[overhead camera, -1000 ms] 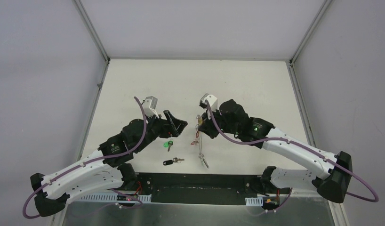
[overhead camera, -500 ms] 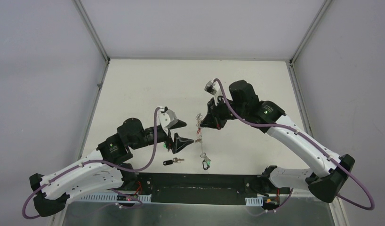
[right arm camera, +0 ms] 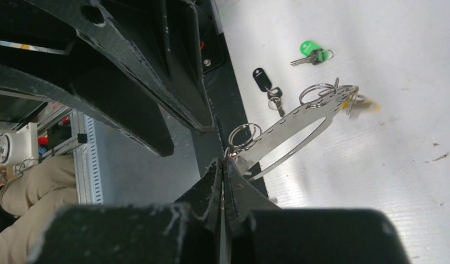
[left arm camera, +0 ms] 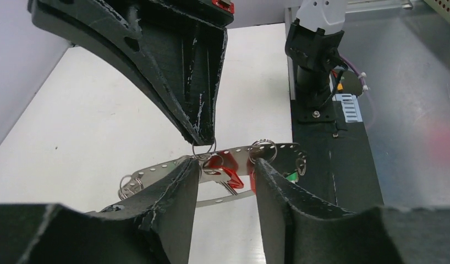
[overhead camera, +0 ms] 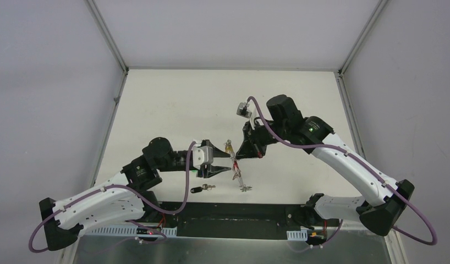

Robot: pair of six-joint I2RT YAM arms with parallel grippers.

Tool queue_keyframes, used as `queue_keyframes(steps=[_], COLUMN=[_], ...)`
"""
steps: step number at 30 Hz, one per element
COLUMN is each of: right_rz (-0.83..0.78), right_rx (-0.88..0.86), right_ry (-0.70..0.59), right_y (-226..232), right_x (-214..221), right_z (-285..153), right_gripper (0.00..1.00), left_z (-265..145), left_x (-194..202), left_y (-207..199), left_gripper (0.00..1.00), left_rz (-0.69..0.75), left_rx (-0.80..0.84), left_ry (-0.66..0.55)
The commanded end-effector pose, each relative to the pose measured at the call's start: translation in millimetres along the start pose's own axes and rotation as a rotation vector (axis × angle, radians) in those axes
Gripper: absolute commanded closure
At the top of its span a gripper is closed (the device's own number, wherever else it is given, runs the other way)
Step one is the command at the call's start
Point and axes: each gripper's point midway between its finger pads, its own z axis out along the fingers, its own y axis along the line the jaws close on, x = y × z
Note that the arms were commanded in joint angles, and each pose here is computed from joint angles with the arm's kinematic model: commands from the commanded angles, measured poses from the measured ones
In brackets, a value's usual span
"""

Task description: Put the keys on the keyring

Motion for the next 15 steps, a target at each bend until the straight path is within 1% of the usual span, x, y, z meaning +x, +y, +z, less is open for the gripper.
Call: queue_keyframes(steps=[1,4,10,15], right_rz=[-0.108,-0.118,-0.135,-0.146], right_rx=[-0.129,-0.156,-0.206,-0.232], right_ry=[-0.058,-0.061,-0.063,-0.064], right_y=[27.7,31.8,38.7,42.6], right_x=[-16.1,-16.1,-15.8,-14.7], right_z=[-10.5,-10.1,-10.7,-11.1], right_gripper=[1.00,1.00,1.00,1.00], left_z=[6.4,10.6,17.3,16.6], left_x=[-18.8,-17.7,-10.2,-4.6], left_y=[-8.9,-8.1,-3.4,4.4], left_gripper=[0.61,0.66,0.66,0.70], left_rz=[0.038,0.013,-0.021,-0.039], left_rx=[0.065,0.069,0.052,0.002], left_ry=[-0.076,-0.066,-0.036,-0.015])
